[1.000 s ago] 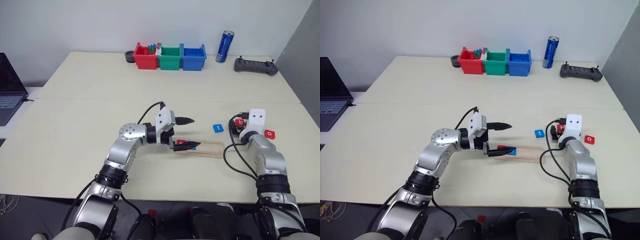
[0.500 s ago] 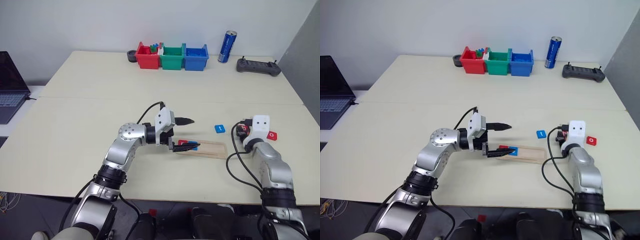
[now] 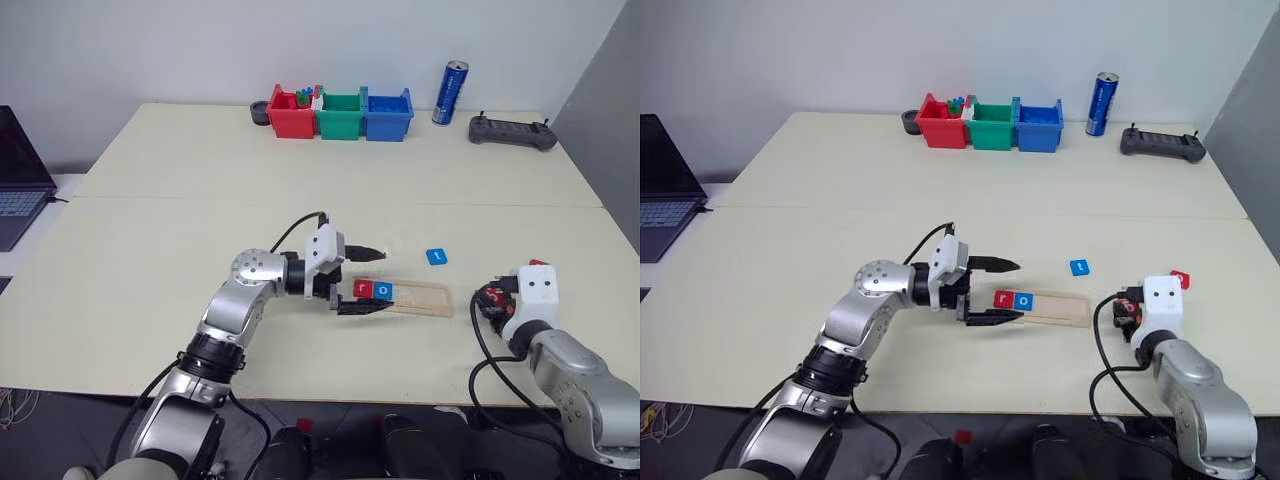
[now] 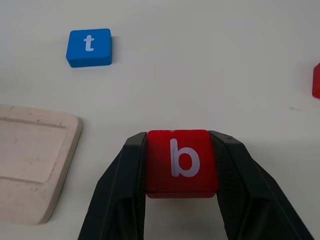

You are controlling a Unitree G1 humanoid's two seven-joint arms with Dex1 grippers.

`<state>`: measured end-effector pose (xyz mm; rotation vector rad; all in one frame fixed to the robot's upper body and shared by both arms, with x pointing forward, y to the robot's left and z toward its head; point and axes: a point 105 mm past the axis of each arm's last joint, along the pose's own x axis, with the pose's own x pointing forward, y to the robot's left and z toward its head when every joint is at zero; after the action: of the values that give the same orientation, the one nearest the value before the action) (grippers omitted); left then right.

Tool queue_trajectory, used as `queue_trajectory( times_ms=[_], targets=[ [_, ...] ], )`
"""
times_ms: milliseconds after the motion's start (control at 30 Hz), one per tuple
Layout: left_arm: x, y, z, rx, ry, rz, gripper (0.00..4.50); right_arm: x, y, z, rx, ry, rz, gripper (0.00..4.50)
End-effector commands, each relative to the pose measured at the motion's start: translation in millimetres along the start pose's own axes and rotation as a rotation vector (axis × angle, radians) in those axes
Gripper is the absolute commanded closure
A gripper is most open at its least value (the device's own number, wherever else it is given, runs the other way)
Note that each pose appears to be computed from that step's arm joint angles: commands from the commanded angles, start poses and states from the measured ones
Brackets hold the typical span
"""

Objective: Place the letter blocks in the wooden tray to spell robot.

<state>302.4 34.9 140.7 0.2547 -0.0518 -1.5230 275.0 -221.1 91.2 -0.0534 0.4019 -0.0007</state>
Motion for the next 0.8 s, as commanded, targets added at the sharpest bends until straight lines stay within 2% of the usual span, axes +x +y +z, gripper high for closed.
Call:
queue_trajectory(
  times_ms=[33, 300, 433, 600, 800],
  targets=[
    [-8, -6, 5, 0.046, 0.011, -0.054, 0.00, -5, -7, -4, 0.000, 0.018, -0.067, 3.02],
    [-10, -2, 3, 0.055, 0.020, -0.041, 0.00, 3, 1, -16, 0.082, 0.064, -0.059, 3.02],
    [-8, -1, 3, 0.056, 0.018, -0.037, 0.00, 1, 5, -10, 0.056, 0.037, -0.030, 1.75],
    [-9, 1, 3, 0.059, 0.018, -0.028, 0.00, -1, -4, 0, 0.028, 0.015, -0.051, 0.06],
    [-7, 3, 3, 0.067, 0.015, -0.022, 0.00, -7, -8, 32, -0.074, -0.067, -0.064, 0.02]
  ],
)
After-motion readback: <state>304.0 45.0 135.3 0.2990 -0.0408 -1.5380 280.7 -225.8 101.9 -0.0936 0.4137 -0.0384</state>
